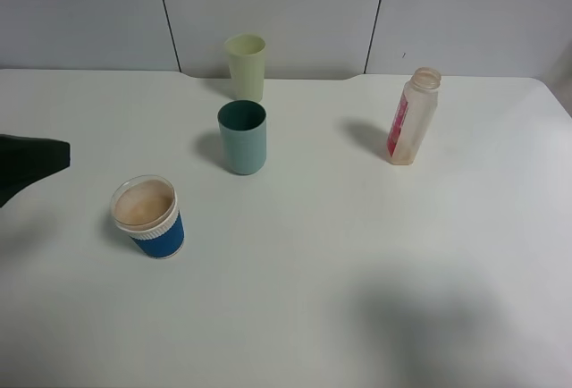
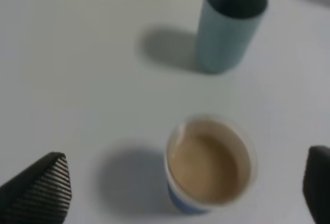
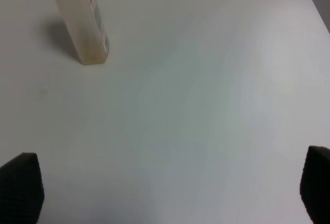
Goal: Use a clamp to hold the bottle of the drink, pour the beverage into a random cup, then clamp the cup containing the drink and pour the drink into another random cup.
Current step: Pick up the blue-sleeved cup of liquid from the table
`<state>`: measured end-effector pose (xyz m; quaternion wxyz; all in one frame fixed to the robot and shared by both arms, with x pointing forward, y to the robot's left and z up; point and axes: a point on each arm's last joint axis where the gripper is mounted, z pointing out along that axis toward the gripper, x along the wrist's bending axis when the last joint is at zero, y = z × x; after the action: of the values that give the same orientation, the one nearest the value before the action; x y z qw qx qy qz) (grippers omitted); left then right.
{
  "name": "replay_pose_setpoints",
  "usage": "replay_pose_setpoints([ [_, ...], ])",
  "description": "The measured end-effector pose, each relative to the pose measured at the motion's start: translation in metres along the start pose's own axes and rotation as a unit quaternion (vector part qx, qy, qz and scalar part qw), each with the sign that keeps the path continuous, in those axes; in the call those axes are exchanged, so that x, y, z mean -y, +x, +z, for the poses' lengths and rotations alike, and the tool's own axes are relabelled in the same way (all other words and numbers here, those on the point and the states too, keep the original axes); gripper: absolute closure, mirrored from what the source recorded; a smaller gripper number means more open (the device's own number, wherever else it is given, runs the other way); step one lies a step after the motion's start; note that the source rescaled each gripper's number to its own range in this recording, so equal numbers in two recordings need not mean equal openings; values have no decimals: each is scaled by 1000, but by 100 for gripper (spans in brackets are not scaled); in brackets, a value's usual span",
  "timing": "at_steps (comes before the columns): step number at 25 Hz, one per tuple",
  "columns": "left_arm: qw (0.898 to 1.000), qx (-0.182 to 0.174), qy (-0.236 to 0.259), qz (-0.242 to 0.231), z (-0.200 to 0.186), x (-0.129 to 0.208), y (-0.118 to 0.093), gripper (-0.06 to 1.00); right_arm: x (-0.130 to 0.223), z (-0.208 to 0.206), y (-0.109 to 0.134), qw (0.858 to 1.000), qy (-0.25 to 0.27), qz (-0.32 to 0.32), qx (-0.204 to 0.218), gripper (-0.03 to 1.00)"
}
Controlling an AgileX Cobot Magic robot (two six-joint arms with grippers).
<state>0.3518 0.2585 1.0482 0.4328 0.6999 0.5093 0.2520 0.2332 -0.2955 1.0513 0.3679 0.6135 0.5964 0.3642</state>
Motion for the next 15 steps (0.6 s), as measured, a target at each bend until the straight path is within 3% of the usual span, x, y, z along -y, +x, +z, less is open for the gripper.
replay_pose_setpoints([
  [9, 1000, -20, -6, 2, 15, -5, 5, 21, 0, 0, 0, 1000, 0, 0, 0, -3],
  [15, 999, -30, 16, 9, 24, 16, 9, 21, 0, 0, 0, 1000, 0, 0, 0, -3],
])
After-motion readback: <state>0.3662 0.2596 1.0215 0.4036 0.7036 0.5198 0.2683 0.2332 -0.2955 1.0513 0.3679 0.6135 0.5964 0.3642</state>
